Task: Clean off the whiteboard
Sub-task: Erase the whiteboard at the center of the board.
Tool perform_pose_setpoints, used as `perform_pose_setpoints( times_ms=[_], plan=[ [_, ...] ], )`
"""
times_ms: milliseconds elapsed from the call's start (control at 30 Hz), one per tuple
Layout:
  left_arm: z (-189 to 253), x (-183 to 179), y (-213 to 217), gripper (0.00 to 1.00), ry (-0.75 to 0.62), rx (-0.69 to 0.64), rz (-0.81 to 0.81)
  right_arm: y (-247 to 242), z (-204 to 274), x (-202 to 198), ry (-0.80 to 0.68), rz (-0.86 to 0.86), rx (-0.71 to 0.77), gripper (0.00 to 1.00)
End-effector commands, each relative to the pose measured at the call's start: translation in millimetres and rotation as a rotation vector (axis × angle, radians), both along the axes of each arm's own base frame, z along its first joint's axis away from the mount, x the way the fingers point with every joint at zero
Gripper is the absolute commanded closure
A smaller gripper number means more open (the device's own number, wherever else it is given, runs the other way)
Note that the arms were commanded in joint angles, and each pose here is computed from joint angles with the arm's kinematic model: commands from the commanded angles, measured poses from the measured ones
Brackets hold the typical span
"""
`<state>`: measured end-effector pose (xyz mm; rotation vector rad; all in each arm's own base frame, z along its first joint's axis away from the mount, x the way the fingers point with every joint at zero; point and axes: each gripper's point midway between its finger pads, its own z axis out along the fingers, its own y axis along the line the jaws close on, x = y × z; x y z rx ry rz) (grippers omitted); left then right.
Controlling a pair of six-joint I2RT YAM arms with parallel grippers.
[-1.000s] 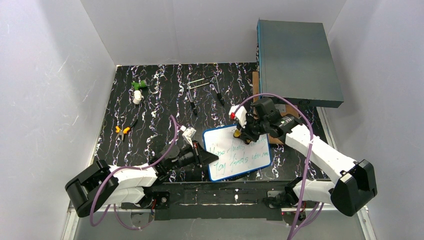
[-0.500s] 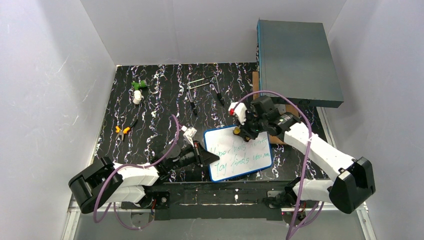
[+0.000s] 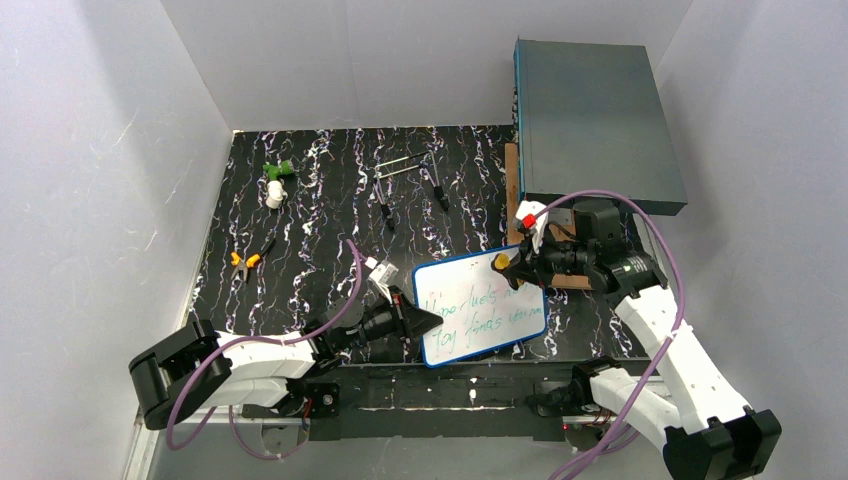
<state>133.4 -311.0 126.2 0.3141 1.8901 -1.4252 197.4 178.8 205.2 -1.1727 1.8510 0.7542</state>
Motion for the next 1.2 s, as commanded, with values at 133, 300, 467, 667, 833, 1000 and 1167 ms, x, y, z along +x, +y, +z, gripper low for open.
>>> perform_pose_setpoints(
  times_ms=[133,300,467,667,833,1000,1167],
  plan=[
    [53,18,-21,1.00,-0.169,-0.123,0.090,-30,-30,28,-0.049,-0.249,-0.085,0.99],
    [61,13,-49,1.00,-0.169,-0.155,0.060,-40,-36,50,-0.073,-0.379,-0.092,0.99],
    [52,8,-56,1.00,-0.151,-0.153,0.061,-40,-32,54,-0.083,-0.413,-0.064,0.99],
    [48,4,-60,1.00,-0.156,-0.133,0.054,-13,-33,28,-0.019,-0.225,-0.009,0.99],
    [41,3,-63,1.00,-0.146,-0.124,0.053,-24,-32,41,-0.059,-0.311,-0.034,0.99],
    [43,2,-64,1.00,-0.146,-0.140,0.057,-71,-38,75,-0.098,-0.590,-0.114,0.99],
    [45,-3,-66,1.00,-0.151,-0.124,0.037,-60,-36,66,-0.065,-0.526,-0.069,0.99]
  ],
)
